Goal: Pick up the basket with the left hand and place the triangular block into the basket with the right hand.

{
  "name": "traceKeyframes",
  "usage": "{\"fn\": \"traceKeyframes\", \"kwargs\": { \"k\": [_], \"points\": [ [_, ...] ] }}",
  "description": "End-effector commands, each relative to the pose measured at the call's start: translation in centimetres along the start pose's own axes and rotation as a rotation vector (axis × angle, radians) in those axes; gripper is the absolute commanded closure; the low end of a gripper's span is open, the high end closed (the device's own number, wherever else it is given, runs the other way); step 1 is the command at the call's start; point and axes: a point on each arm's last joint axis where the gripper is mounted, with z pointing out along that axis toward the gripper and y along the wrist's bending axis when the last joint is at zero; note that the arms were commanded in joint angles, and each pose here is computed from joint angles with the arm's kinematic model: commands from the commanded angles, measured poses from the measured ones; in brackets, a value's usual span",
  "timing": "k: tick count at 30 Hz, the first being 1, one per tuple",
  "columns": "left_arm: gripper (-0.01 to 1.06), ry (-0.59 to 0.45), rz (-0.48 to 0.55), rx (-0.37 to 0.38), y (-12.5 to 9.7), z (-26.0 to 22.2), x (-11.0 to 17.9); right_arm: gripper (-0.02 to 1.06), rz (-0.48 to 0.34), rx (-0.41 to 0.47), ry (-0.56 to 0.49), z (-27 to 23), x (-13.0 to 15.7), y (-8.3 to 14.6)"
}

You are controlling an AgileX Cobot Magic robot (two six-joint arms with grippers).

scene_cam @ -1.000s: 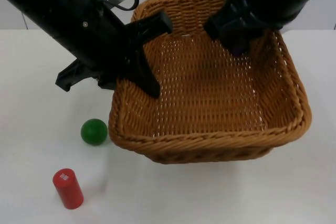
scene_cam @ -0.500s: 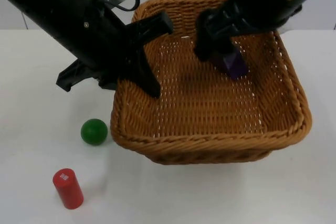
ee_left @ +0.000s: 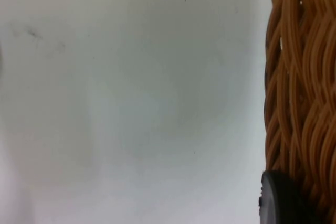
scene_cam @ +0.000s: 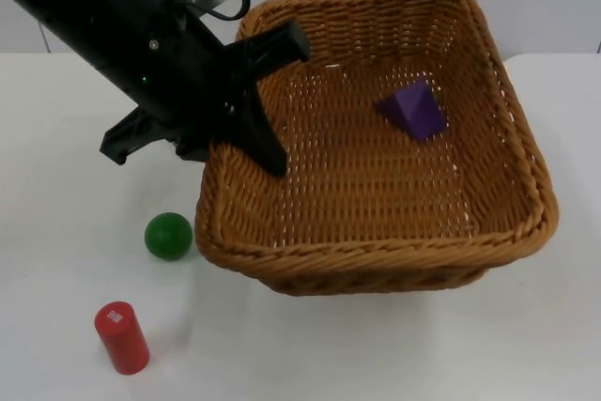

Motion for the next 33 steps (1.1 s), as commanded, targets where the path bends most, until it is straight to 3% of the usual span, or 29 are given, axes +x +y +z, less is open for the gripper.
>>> {"fn": "traceKeyframes", "kwargs": {
  "k": [1,5,6,7,9,10,13,19,33],
  "points": [
    [1.05,-0.009,0.0,0.018,-0.6,-0.4,-0.1,0.0,0.05,0.042,-0.098,-2.8,-1.3,-1.7],
    [1.05,-0.009,0.004,0.014,-0.5,-0.4,-0.1,0.0,0.142,0.17,-0.211,-8.2,-2.2,-6.3],
    [1.05,-0.009,0.004,0.014,-0.5,-0.4,-0.1,0.0,0.142,0.17,-0.211,-8.2,-2.2,-6.3],
    [1.05,-0.008,0.006,0.012,-0.5,-0.4,-0.1,0.0,0.174,0.239,-0.235,-10.1,-2.0,-8.2],
    [1.05,-0.014,0.007,0.01,-0.5,-0.4,-0.2,0.0,0.216,0.339,-0.242,-12.6,-1.4,-10.6],
    [1.05,-0.014,0.007,0.01,-0.5,-0.4,-0.2,0.0,0.216,0.339,-0.242,-12.6,-1.4,-10.6],
    [1.05,-0.029,0.008,0.006,-0.4,-0.4,-0.3,0.0,0.283,0.457,-0.205,-15.4,0.1,-13.5],
    [1.05,-0.055,0.015,-0.004,-0.3,-0.4,-0.5,0.0,0.326,0.351,-0.168,-16.6,1.9,-14.7],
    [1.05,-0.018,-0.018,-0.063,2.1,3.7,-1.1,0.0,0.339,0.331,-0.146,-16.5,2.3,-14.6]
  ]
}}
